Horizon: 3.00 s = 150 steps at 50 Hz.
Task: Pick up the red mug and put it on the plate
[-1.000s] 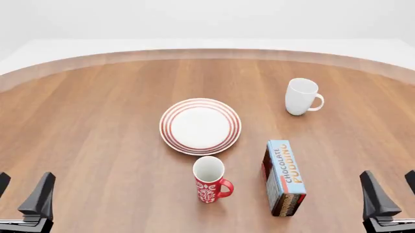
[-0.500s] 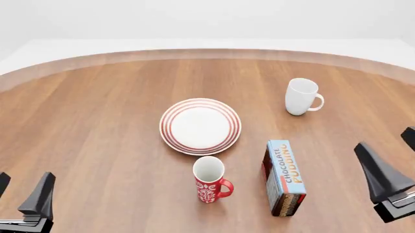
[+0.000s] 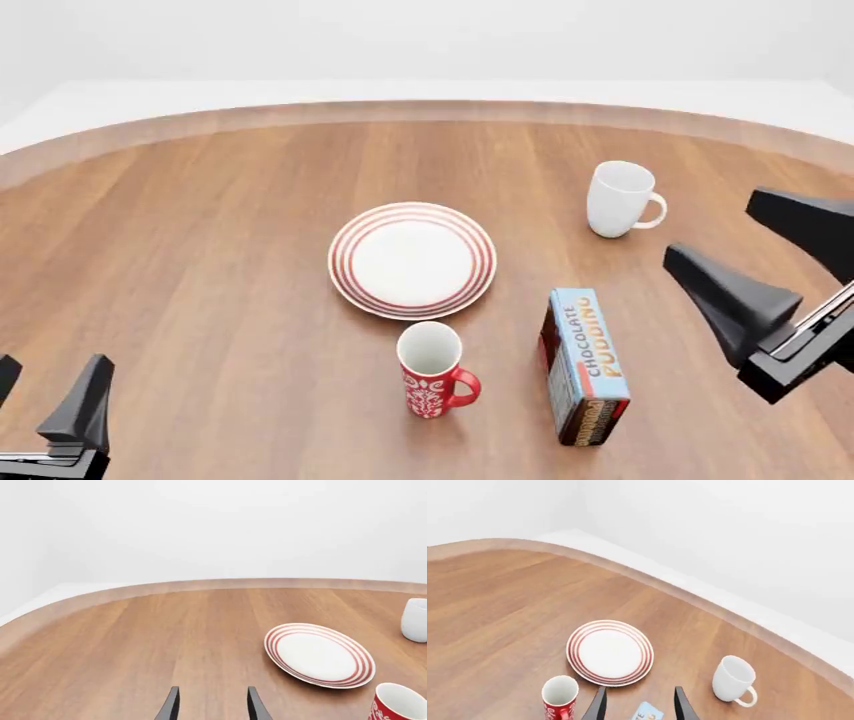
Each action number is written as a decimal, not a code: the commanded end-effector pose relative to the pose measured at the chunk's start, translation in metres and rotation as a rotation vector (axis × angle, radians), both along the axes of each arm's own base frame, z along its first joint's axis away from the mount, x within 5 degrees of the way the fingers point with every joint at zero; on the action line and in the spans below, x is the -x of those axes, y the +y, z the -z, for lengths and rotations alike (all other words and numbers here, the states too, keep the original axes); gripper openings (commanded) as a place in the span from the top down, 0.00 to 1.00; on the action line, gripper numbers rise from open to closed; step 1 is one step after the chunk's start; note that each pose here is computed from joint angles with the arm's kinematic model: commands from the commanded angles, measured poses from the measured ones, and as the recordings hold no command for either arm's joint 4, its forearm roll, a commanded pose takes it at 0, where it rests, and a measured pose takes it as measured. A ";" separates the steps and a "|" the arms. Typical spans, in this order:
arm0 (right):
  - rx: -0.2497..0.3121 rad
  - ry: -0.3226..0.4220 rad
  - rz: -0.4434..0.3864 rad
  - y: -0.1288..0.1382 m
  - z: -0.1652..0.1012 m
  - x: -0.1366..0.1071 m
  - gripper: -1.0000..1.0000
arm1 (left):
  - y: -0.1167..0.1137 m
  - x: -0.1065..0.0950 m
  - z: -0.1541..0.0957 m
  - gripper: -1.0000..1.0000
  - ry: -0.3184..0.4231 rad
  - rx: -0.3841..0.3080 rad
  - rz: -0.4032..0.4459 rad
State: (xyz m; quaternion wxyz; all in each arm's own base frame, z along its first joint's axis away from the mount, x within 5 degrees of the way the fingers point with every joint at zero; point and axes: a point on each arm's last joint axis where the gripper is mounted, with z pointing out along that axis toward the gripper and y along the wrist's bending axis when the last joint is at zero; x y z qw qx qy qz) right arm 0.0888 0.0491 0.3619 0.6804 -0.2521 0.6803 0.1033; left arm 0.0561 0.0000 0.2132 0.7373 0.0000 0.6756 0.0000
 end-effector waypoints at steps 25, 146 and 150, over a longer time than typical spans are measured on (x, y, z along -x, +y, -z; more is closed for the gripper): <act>0.145 0.224 -0.145 0.044 -0.017 -0.033 0.00 | 0.000 0.000 0.000 0.00 0.000 0.000 0.000; 0.347 0.619 -0.226 0.120 0.079 -0.081 0.00 | 0.000 0.000 0.000 0.00 0.000 0.000 0.000; 0.346 0.624 -0.225 0.121 0.083 -0.082 0.00 | 0.000 0.000 0.000 0.00 0.000 0.000 0.000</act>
